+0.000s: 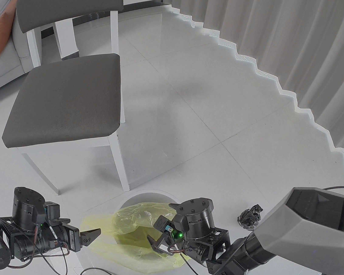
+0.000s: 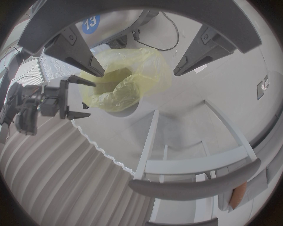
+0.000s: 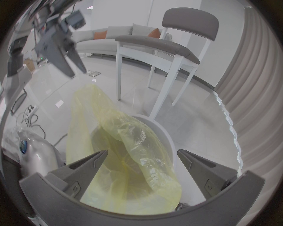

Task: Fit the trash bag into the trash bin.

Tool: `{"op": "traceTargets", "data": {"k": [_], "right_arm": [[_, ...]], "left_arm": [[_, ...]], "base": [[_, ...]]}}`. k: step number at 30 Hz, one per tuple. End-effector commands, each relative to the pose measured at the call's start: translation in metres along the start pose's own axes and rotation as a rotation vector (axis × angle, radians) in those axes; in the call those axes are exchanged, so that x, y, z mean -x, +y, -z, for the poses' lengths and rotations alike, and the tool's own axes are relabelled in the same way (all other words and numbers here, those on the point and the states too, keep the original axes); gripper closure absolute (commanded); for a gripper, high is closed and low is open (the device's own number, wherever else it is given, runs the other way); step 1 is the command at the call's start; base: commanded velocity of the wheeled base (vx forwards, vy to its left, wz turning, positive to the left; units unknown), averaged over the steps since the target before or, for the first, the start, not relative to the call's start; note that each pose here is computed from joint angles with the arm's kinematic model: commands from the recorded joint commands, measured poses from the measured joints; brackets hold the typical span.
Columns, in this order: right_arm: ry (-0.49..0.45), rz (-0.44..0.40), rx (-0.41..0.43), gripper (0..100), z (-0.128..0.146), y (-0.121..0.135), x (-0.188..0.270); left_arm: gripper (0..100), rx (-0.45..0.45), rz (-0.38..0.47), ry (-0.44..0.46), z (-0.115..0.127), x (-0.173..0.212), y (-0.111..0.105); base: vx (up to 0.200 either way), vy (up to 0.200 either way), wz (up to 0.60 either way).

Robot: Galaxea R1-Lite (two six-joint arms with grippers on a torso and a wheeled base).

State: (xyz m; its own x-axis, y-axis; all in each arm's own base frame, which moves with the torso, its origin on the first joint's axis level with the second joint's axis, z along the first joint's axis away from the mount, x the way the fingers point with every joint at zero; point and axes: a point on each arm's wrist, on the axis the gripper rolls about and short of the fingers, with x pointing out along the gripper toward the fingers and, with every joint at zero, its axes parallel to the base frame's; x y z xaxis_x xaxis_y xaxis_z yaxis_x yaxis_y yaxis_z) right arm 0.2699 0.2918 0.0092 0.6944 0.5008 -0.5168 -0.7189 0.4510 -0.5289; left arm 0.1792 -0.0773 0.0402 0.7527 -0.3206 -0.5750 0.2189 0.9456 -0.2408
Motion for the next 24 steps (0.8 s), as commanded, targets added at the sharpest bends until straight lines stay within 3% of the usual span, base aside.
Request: {"op": "traceTargets", "data": {"k": [1,11,12,18,24], "right_arm": [[0.036,0.004,0.015,0,0.017,0.000,-0.031],[0.046,0.029,0.003,0,0.026,-0.007,-0.066],[0.046,0.030,0.003,100,0.026,-0.007,-0.067],[0.027,0.048,0.008,100,0.021,-0.009,-0.068],[-0.061,0.085,0.017,100,-0.016,-0.019,-0.048]], "left_arm": [[0,0.008,0.017,-0.113,-0.013,0.023,0.000],[0,0.026,0.032,-0.211,-0.023,0.041,-0.001],[0,0.026,0.032,-0.211,-0.023,0.041,-0.001],[0,0.036,0.025,-0.227,-0.025,0.043,0.001],[0,0.083,-0.011,-0.224,-0.026,0.044,0.009]], "base": [[0.000,0.000,0.00],[0.000,0.000,0.00],[0.000,0.000,0.00],[0.000,0.000,0.00],[0.000,0.000,0.00]]}}
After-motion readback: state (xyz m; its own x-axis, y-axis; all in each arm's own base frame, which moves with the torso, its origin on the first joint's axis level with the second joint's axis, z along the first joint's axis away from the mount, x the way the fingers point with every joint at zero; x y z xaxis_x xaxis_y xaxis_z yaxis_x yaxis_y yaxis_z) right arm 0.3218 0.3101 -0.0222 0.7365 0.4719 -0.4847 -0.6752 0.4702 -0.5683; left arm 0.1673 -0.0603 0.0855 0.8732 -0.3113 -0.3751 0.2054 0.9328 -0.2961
